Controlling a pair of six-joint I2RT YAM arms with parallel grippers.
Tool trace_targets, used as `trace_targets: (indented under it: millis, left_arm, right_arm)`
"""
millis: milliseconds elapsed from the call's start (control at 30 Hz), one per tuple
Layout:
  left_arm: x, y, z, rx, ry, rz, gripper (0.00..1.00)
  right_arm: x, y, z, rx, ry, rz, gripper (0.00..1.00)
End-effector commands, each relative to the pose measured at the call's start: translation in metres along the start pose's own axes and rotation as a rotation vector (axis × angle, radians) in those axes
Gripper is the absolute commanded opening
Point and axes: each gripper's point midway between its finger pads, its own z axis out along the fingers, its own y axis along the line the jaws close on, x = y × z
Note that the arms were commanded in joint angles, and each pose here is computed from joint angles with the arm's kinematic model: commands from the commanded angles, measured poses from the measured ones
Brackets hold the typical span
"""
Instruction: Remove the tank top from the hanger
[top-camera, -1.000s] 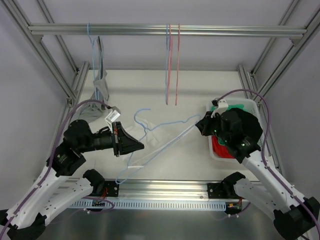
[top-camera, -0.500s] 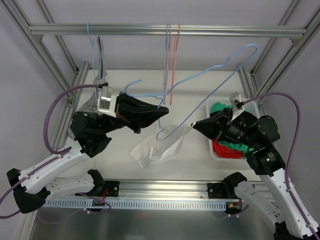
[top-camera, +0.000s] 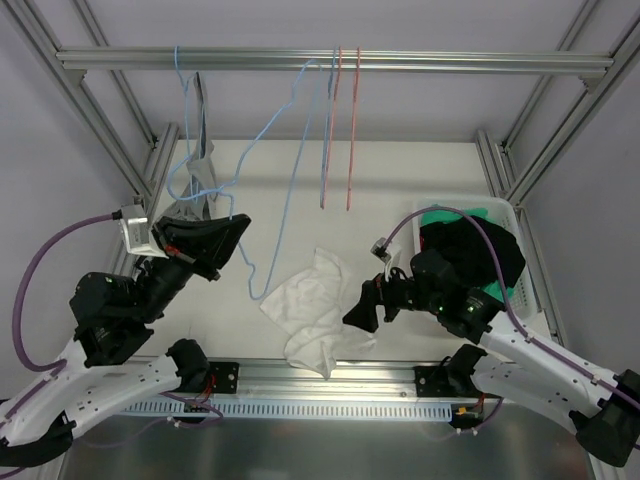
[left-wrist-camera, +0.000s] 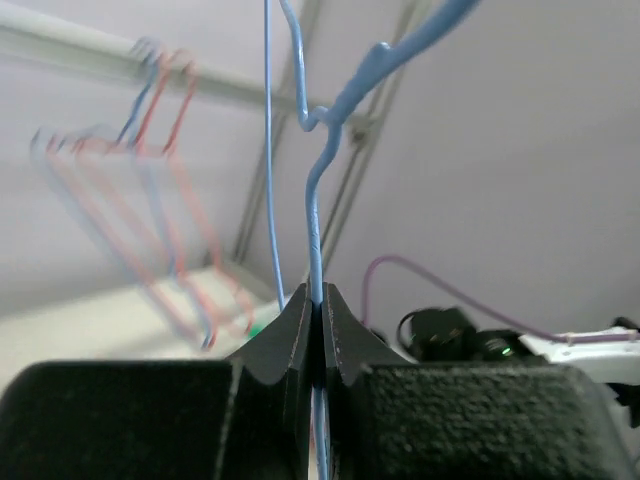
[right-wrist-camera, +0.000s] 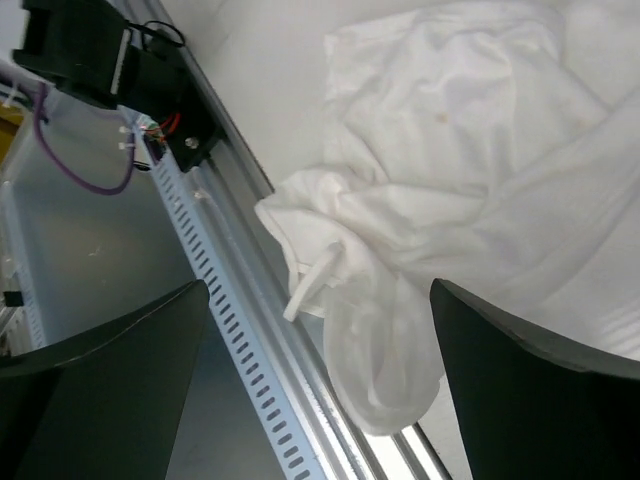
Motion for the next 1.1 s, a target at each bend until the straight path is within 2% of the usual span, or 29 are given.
trace_targets:
  millis: [0,33,167,233,267,300,367,433,467,500,533,567,600,667,700,867,1067]
  left_arm:
    - [0.095,0.076,-0.061,-0.408,0.321,-0.044,0.0]
    - [0.104,0.087,-0.071,-0.489,0.326,-0.082,0.0]
    - [0.12,0.106,-0.085,-0.629,0.367,-0.112,0.0]
    - [0.121,0.113,-0.074,-0.678,0.392,-0.084,0.0]
    - [0.133,0.119,-0.066,-0.713,0.448,-0.048,0.0]
    - [0.114,0.116,-0.05,-0.72,0.431,-0.037,0.0]
    - [0.124,0.125,-0.037,-0.785,0.507,0.024,0.0]
    - [0.102,0.124,-0.01,-0.777,0.48,0.071,0.0]
    - [0.117,0.132,0.006,-0.794,0.528,0.114,0.0]
    - [0.095,0.128,0.03,-0.759,0.505,0.147,0.0]
    - [0.094,0.13,0.043,-0.751,0.511,0.161,0.0]
    - [0.11,0.133,0.06,-0.732,0.556,0.169,0.0]
    - [0.089,0.137,0.079,-0.727,0.507,0.154,0.0]
    - [0.096,0.148,0.097,-0.742,0.521,0.16,0.0]
    - [0.08,0.151,0.109,-0.744,0.487,0.167,0.0]
    - [0.079,0.165,0.151,-0.685,0.501,0.18,0.0]
    - [0.083,0.193,0.182,-0.676,0.504,0.214,0.0]
  right_arm:
    - [-0.009,-0.024,0.0,0.13,-0.071,-0.025,0.99]
    - [-0.006,-0.037,-0.003,0.207,-0.075,-0.014,1.0]
    - [-0.007,-0.052,-0.011,0.303,-0.086,-0.005,0.99]
    - [-0.01,-0.052,-0.014,0.313,-0.102,-0.003,1.0]
    - [-0.012,-0.05,-0.017,0.307,-0.116,-0.006,0.99]
    - [-0.013,-0.049,-0.018,0.306,-0.122,-0.008,1.0]
    - [-0.012,-0.048,-0.022,0.308,-0.121,-0.01,1.0]
    - [-0.013,-0.045,-0.025,0.302,-0.128,-0.012,0.99]
    - [-0.012,-0.045,-0.026,0.299,-0.129,-0.011,1.0]
    - [-0.013,-0.043,-0.028,0.296,-0.137,-0.013,1.0]
    - [-0.012,-0.044,-0.028,0.298,-0.136,-0.013,0.99]
    - [-0.012,-0.044,-0.029,0.3,-0.139,-0.013,0.99]
    - [-0.013,-0.042,-0.031,0.295,-0.143,-0.014,0.99]
    - [-0.013,-0.041,-0.033,0.292,-0.152,-0.016,0.99]
    - [-0.014,-0.04,-0.034,0.29,-0.157,-0.017,0.99]
    - [-0.013,-0.037,-0.041,0.286,-0.169,-0.026,0.99]
    - [-0.004,-0.038,-0.034,0.27,-0.13,0.001,0.99]
